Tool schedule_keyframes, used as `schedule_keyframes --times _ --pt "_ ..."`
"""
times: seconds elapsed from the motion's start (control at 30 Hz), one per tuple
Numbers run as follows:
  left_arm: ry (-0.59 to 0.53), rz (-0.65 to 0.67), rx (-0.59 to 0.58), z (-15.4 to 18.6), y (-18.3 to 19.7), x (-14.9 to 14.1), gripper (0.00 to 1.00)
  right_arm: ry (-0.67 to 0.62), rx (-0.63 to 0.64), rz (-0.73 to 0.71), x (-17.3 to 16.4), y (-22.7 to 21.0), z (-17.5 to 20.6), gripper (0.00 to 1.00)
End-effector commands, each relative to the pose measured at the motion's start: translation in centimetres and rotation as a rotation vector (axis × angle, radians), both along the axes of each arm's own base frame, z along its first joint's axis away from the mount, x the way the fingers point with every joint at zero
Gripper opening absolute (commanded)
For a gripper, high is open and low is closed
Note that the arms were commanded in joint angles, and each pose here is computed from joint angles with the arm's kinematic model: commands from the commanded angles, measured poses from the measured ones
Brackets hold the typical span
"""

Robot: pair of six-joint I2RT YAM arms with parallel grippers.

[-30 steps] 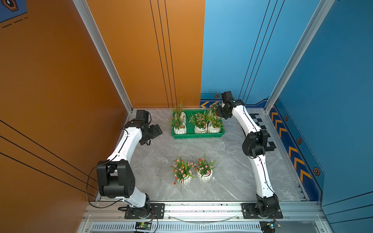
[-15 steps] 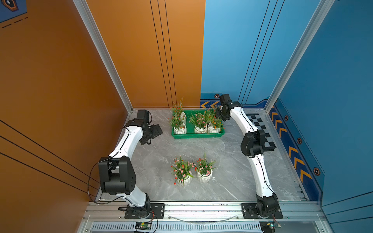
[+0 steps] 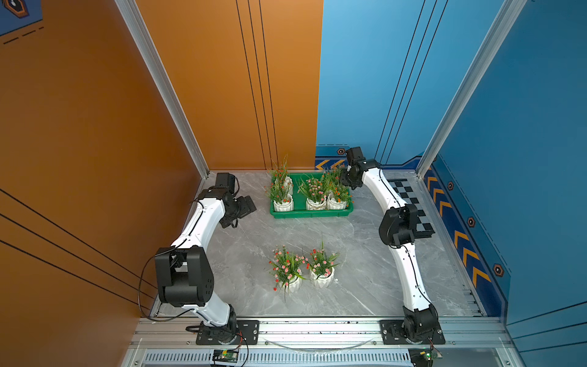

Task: Put the potted gypsophila into the storage box
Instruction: Place the baby's breath potted plant at the storage box.

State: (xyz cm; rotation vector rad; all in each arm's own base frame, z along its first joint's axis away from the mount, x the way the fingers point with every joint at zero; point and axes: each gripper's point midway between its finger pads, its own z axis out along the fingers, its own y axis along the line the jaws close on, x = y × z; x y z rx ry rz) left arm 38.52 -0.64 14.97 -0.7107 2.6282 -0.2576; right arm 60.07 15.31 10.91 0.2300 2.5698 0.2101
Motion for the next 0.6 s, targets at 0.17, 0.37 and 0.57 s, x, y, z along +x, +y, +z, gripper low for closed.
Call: schedule_keyframes --times 0.17,0.37,0.57 --pt "-0.045 -0.021 -0.002 2.0 -0.4 -0.4 0.98 -0.131 -0.011 -0.047 0.2 -2.9 7.6 0.25" --pt "-0.072 -0.019 -0.013 3.0 -0.5 -1.4 0.98 -0.137 -0.026 -0.051 -0.7 -4.1 9.0 0.26" --pt "-0.091 -0.005 -0.022 3.5 -0.6 -3.5 0.98 -0.129 -0.048 -0.039 -2.3 -5.1 10.1 0.28"
